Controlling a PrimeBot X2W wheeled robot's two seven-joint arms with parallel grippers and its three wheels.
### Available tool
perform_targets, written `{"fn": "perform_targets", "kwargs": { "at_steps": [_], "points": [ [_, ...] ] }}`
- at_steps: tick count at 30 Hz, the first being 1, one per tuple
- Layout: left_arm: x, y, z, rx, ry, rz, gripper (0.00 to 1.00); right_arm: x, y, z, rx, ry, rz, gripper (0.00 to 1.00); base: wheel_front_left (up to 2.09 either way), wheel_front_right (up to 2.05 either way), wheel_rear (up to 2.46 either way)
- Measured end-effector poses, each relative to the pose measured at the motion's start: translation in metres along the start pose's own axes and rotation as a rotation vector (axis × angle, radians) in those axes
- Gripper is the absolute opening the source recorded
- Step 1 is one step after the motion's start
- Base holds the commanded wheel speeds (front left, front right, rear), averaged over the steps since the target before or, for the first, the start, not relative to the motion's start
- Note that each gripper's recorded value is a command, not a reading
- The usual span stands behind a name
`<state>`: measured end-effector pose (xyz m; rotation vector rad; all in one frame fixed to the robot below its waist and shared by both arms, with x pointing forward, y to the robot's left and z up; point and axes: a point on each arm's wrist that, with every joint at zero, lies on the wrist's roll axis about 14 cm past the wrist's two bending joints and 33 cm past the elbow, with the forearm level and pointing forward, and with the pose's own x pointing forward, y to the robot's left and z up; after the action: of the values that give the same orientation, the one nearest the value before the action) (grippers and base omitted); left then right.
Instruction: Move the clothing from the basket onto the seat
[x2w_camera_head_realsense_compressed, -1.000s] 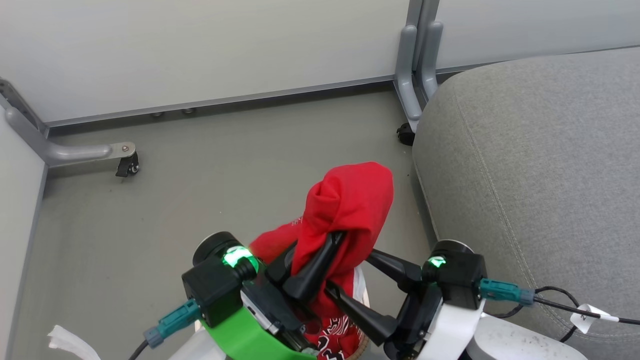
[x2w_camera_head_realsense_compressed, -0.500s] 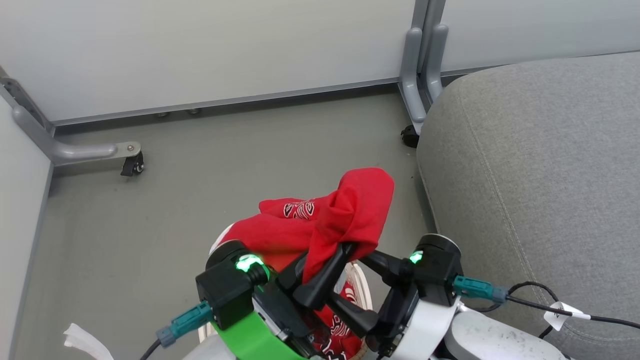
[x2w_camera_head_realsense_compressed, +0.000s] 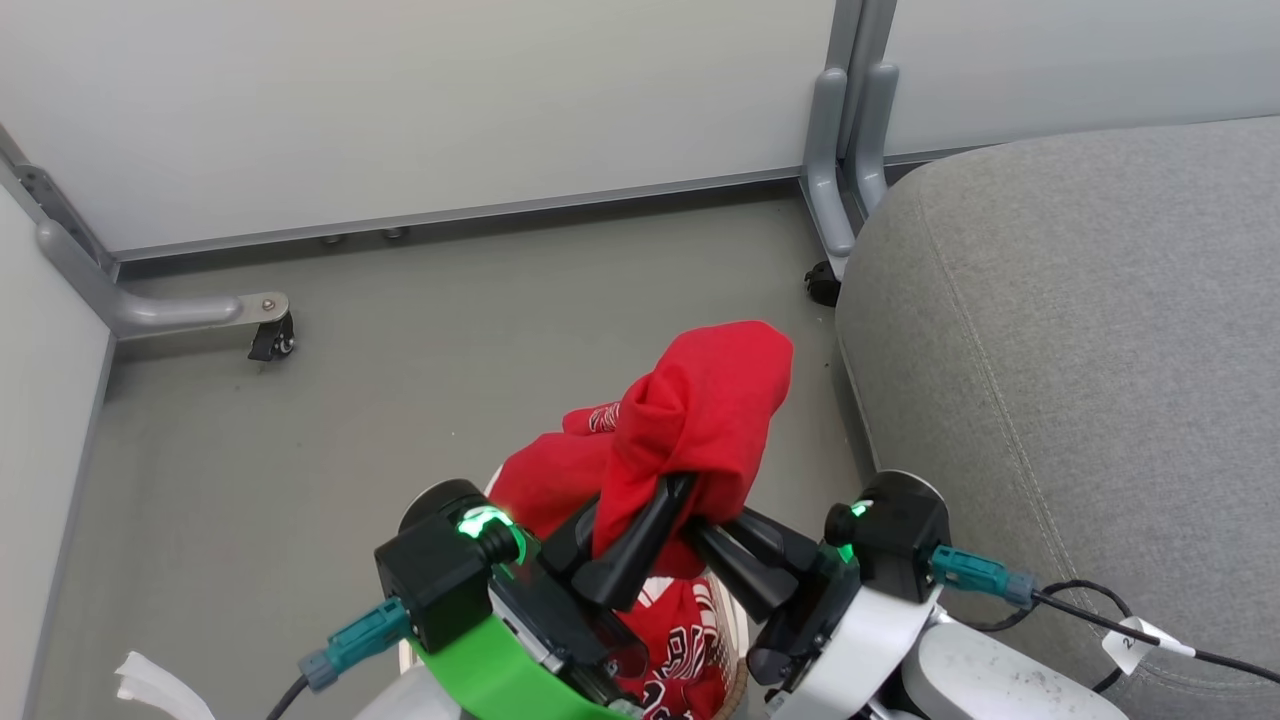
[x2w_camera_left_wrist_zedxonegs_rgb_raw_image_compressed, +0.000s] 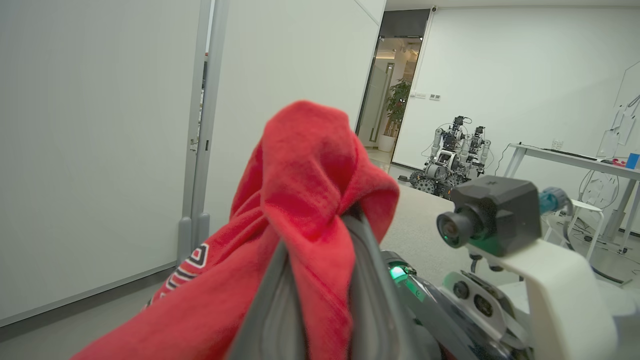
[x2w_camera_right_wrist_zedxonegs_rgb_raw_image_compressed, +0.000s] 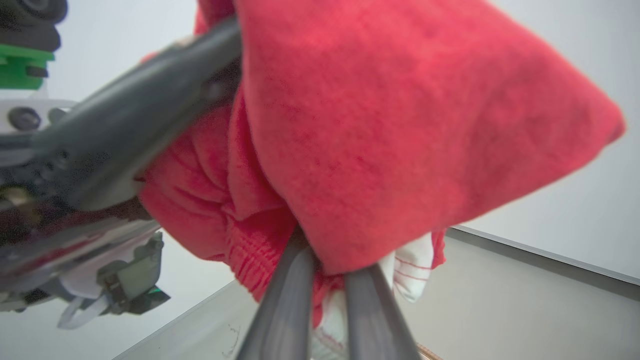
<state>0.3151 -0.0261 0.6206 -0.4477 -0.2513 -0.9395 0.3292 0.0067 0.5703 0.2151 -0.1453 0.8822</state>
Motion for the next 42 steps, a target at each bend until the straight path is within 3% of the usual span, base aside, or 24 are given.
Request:
{"fn": "perform_targets", "kwargs": {
  "at_steps": [25, 26, 27, 42],
  "points": [
    [-0.001, 0.001, -0.001, 0.002, 0.000, 0.008, 0.00, 0.000, -0.013, 0.016, 0.030, -0.075, -0.076, 0.00, 0.00, 0.00, 0.00],
    [-0.001, 0.001, 0.000, 0.002, -0.001, 0.008, 0.38, 0.000, -0.014, 0.019, 0.030, -0.084, -0.081, 0.00, 0.00, 0.00, 0.00],
    [-0.001, 0.001, 0.000, 0.003, -0.001, 0.008, 1.00, 0.000, -0.015, 0.021, 0.029, -0.092, -0.087, 0.00, 0.00, 0.00, 0.00],
    [-0.009, 0.009, 0.008, 0.058, -0.019, 0.049, 1.00, -0.006, -0.042, 0.084, -0.084, -0.302, -0.214, 0.00, 0.00, 0.00, 0.00]
  ]
}}
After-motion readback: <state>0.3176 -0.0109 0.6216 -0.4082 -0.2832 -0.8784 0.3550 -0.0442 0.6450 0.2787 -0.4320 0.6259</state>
